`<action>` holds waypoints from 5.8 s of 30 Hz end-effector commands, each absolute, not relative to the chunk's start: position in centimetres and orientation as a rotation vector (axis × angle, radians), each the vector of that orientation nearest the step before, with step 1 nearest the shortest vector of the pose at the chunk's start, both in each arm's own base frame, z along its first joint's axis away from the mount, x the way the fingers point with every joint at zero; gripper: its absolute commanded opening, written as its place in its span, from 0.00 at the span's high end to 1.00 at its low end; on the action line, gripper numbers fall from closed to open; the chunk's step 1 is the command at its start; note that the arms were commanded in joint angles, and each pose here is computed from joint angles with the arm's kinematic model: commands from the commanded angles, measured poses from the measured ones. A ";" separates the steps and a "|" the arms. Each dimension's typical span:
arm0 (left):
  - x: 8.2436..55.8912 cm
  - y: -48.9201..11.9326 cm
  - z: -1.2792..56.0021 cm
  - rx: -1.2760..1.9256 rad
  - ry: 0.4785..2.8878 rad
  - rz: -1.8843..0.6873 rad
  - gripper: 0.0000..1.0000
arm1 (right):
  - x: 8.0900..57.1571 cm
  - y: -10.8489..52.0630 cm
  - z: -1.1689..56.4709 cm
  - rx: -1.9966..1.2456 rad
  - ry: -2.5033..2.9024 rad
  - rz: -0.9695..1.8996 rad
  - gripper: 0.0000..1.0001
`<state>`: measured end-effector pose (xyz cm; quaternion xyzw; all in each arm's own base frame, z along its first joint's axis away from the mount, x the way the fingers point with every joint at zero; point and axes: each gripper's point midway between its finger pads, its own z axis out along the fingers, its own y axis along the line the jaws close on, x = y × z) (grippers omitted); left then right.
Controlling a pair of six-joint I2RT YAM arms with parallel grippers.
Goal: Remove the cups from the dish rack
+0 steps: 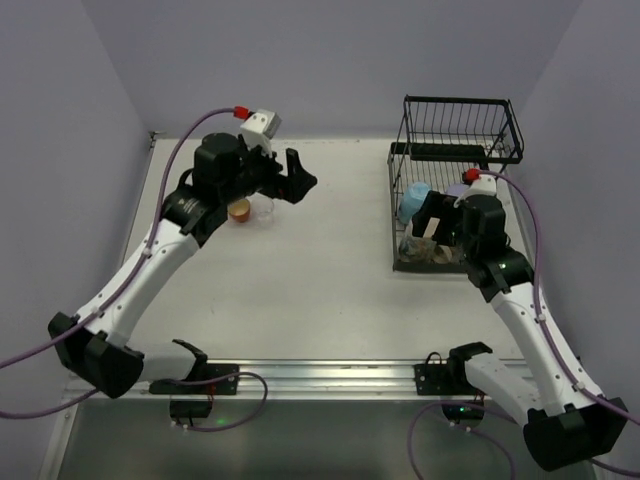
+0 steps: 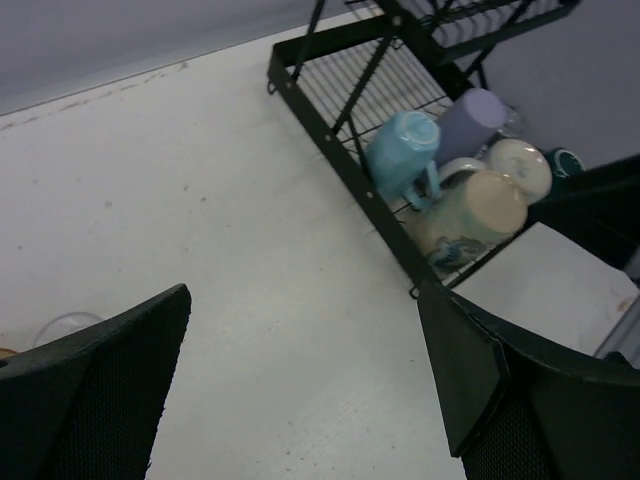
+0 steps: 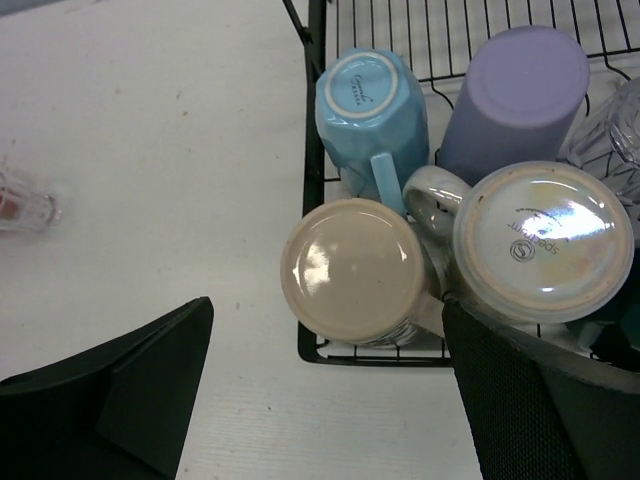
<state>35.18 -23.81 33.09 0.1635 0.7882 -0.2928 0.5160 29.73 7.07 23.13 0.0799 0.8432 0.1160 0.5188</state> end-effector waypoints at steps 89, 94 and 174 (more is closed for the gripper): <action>21.2 -30.7 33.3 0.589 1.546 -1.455 0.00 | 29.7 13.4 34.9 0.046 1.759 0.716 0.99; 21.7 -32.3 32.5 0.568 1.559 -1.501 0.00 | 28.0 15.1 36.8 0.061 1.649 0.917 0.99; 46.3 -28.5 15.5 0.449 2.259 -0.124 1.00 | 26.7 12.3 27.6 0.169 1.717 0.779 0.01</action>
